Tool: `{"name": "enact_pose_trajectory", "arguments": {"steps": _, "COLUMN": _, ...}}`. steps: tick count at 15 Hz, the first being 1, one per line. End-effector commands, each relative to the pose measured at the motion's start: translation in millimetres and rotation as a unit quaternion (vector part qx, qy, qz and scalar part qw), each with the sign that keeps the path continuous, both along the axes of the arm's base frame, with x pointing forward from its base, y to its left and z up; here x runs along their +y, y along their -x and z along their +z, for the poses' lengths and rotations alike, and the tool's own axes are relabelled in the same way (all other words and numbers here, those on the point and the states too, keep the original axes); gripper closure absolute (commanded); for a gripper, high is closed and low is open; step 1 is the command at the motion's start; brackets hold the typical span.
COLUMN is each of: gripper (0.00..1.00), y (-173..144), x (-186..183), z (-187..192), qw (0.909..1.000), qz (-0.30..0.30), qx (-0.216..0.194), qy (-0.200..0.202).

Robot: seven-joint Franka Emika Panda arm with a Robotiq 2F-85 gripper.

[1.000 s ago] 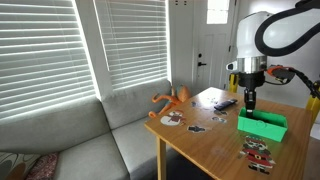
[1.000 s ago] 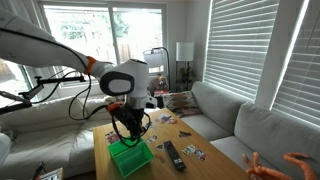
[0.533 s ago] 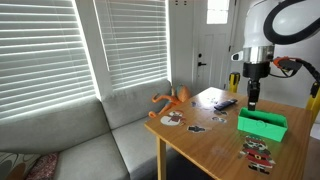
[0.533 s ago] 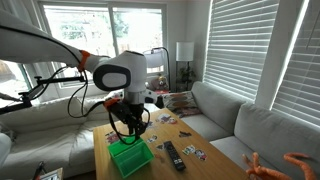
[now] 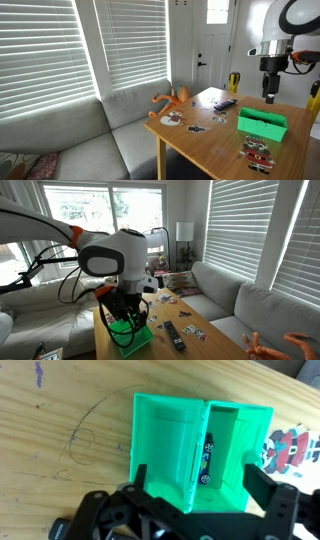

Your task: Put the blue toy car in the green lunchbox and then close the lid of the lunchbox

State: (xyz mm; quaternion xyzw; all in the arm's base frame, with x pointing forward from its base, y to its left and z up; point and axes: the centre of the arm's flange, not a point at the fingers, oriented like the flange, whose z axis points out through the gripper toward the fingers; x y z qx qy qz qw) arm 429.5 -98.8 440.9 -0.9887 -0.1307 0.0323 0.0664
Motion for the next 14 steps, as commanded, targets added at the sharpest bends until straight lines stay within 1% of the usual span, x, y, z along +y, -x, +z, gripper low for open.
{"name": "enact_pose_trajectory", "arguments": {"steps": 1, "gripper": 0.02, "y": 1, "x": 1, "z": 0, "qw": 1.0000, "qz": 0.001, "qx": 0.000, "qy": -0.001}}
{"name": "enact_pose_trajectory", "arguments": {"steps": 4, "gripper": 0.00, "y": 1, "x": 3, "z": -1, "qw": 1.0000, "qz": 0.002, "qx": 0.001, "qy": -0.002}}
{"name": "enact_pose_trajectory", "arguments": {"steps": 5, "gripper": 0.00, "y": 0, "x": -6, "z": -7, "qw": 0.9995, "qz": 0.005, "qx": 0.007, "qy": -0.032}}
{"name": "enact_pose_trajectory", "arguments": {"steps": 6, "gripper": 0.00, "y": 1, "x": -11, "z": -10, "qw": 0.9982, "qz": 0.013, "qx": 0.004, "qy": -0.058}}
{"name": "enact_pose_trajectory", "arguments": {"steps": 7, "gripper": 0.00, "y": 2, "x": -18, "z": -16, "qw": 0.9957, "qz": 0.024, "qx": 0.002, "qy": -0.089}}
{"name": "enact_pose_trajectory", "arguments": {"steps": 10, "gripper": 0.00, "y": 10, "x": -38, "z": -27, "qw": 0.9865, "qz": 0.048, "qx": -0.007, "qy": -0.156}}
{"name": "enact_pose_trajectory", "arguments": {"steps": 11, "gripper": 0.00, "y": 13, "x": -46, "z": -31, "qw": 0.9825, "qz": 0.058, "qx": -0.007, "qy": -0.177}}
{"name": "enact_pose_trajectory", "arguments": {"steps": 14, "gripper": 0.00, "y": 25, "x": -73, "z": -37, "qw": 0.9745, "qz": 0.070, "qx": -0.004, "qy": -0.213}}
